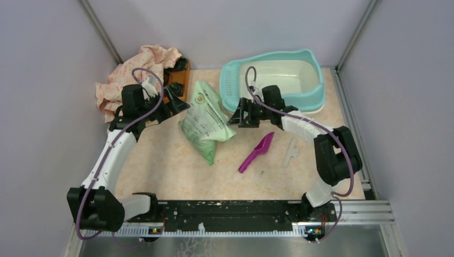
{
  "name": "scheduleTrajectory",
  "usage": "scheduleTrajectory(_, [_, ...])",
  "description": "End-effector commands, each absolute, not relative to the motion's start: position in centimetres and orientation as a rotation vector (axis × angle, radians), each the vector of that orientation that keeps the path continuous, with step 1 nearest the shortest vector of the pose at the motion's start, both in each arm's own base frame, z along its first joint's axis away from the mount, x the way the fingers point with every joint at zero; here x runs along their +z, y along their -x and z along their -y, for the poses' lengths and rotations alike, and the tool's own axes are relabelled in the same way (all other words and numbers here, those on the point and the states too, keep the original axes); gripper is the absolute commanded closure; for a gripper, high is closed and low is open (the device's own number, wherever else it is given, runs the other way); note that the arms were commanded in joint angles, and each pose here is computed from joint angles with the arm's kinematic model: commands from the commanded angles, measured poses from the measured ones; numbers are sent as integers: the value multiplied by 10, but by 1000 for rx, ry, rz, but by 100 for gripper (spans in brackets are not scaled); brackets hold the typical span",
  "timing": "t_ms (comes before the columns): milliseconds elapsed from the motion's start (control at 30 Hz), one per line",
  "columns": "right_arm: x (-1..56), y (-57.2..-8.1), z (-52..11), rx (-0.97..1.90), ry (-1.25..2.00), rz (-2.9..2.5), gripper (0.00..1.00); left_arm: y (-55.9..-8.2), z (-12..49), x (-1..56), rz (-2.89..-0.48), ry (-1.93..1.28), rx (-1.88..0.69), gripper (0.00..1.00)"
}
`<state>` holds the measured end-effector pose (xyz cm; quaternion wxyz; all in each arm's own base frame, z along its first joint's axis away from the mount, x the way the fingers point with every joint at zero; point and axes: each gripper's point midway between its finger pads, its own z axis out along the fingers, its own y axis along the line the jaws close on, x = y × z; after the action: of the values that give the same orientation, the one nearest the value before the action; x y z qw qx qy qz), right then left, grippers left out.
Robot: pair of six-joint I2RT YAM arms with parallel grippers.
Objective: Fill the litter box with clean litter
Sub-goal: Open the cat litter bag at the center of the board.
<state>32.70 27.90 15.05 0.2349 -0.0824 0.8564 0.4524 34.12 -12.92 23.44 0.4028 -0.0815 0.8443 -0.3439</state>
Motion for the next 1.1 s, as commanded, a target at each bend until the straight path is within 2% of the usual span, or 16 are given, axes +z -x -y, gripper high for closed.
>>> scheduleTrajectory(0, [203,-327,-318,1429,374,-2148,19,-336,129,247,-2102,177,-859,1])
scheduleTrajectory(300, [247,-315,-352,1548,468,-1993,22,-333,129,240,-2113,189,-858,1])
scheduleTrajectory(467, [265,-309,-373,1575,542,-1942,33,-331,129,240,-2112,190,-861,1])
scheduleTrajectory(667, [273,-335,-386,1391,579,-1955,39,-330,130,242,-2105,191,-873,1])
scheduleTrajectory(733, [264,-345,-386,1315,581,-2001,47,-330,130,244,-2101,191,-872,1])
scheduleTrajectory(800, [255,-353,-386,1214,588,-2039,61,-330,131,246,-2096,189,-873,1])
scheduleTrajectory(967, [247,-358,-384,935,640,-2048,80,-329,131,248,-2093,186,-872,1])
scheduleTrajectory(1033, [247,-353,-387,801,687,-2022,100,-329,132,248,-2094,188,-874,1])
scheduleTrajectory(1067, [250,-351,-387,747,692,-2007,100,-329,132,248,-2095,188,-872,1])
